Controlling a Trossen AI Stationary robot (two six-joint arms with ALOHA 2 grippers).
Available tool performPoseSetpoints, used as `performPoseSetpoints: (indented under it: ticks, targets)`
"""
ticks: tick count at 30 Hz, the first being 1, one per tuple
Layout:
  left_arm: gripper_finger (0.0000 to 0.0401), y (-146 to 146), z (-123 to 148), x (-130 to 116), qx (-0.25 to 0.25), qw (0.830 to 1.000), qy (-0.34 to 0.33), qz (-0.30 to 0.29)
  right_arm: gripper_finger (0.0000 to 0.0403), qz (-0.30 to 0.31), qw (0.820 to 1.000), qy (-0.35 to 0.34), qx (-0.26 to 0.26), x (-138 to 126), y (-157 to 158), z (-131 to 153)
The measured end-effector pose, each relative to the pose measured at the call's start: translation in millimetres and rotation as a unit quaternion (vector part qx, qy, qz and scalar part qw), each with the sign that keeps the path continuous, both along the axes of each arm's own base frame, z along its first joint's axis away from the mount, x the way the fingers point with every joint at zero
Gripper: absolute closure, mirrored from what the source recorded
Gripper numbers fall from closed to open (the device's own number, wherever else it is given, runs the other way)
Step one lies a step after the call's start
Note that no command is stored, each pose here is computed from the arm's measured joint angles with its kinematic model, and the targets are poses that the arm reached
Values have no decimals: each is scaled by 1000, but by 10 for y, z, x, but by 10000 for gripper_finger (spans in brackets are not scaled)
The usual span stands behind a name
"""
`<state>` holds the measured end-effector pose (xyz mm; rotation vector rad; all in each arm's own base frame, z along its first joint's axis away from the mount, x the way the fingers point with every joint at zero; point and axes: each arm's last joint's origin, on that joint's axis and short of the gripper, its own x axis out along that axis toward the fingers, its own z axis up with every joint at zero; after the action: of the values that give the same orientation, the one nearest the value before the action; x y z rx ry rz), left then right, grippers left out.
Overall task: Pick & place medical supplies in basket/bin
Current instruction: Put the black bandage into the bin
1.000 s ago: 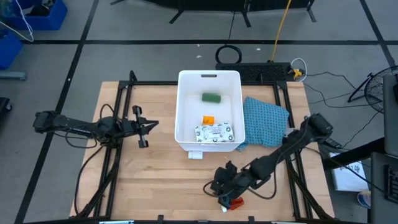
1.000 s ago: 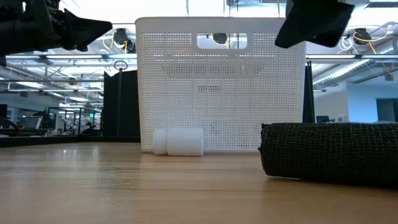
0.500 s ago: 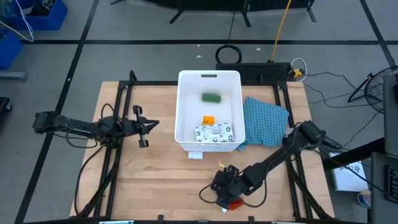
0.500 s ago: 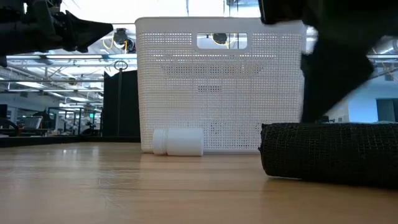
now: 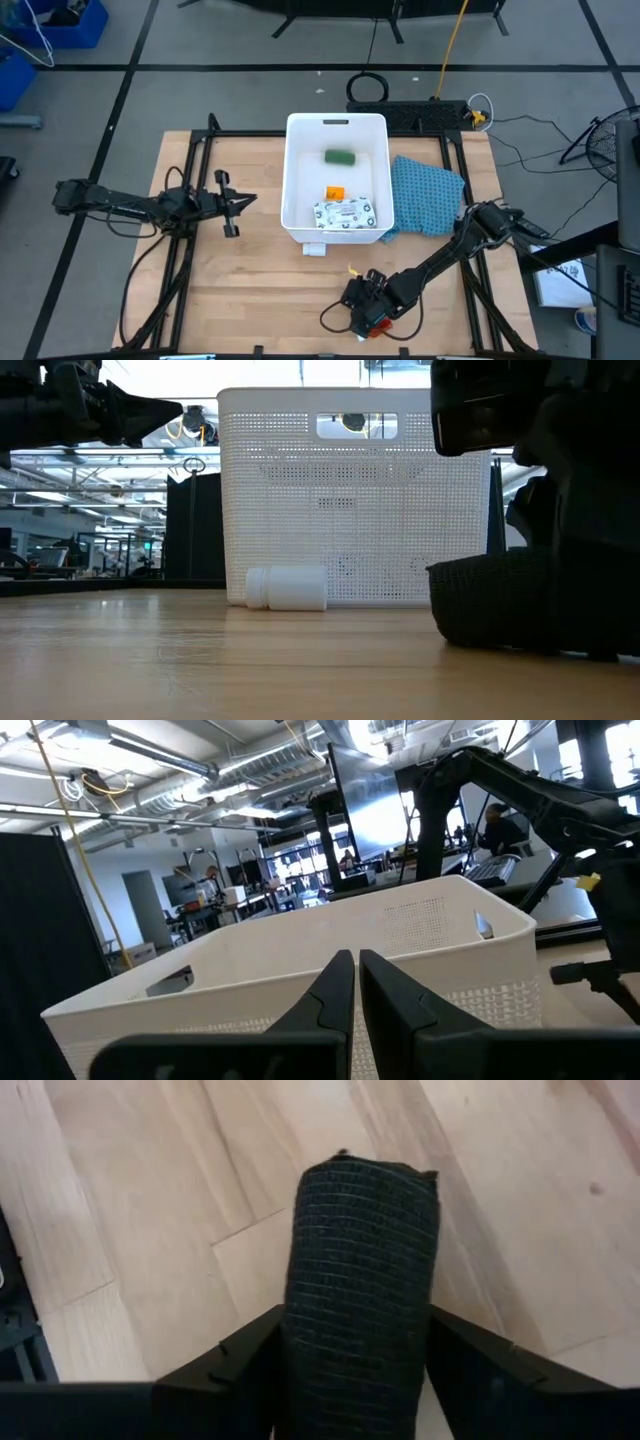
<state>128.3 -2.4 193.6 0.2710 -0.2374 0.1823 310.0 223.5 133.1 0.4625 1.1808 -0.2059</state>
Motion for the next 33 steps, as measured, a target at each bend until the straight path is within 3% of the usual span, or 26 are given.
performPoseSetpoints:
  ticks: [4, 9, 12, 16, 19, 22, 26, 30, 31, 33]
  targets:
    - [375, 0, 0, 0, -2, 1000, 0, -1, 238, 28, 999, -12, -9, -16, -13, 76]
    - [375, 0, -1, 0, -3, 1000, 0, -1, 307, 146, 986, -74, -38, -64, -37, 445]
    - [375, 0, -5, 1, -9, 1000, 1, -2, 323, 232, 958, -150, -72, -126, -46, 728]
    - [375, 0, -10, 3, -11, 1000, 3, -3, 316, 310, 901, -289, -95, -335, -175, 1091]
    - [375, 0, -12, 4, -11, 1000, 5, -3, 309, 306, 865, -385, -97, -595, -431, 1246]
    - [375, 0, -19, 5, -14, 1000, 8, -4, 311, 276, 837, -465, -89, -912, -738, 1229]
    - [375, 0, -25, 7, -26, 1000, 10, -7, 317, 200, 800, -560, -83, -1324, -1103, 1083]
    - [375, 0, -25, 7, -36, 999, 8, -9, 319, 163, 762, -620, -87, -1608, -1318, 906]
    - [375, 0, -25, 7, -37, 999, 8, -9, 319, 156, 757, -629, -86, -1656, -1352, 865]
    - [375, 0, -27, 8, -39, 999, 9, -10, 319, 133, 764, -625, -90, -1717, -1409, 758]
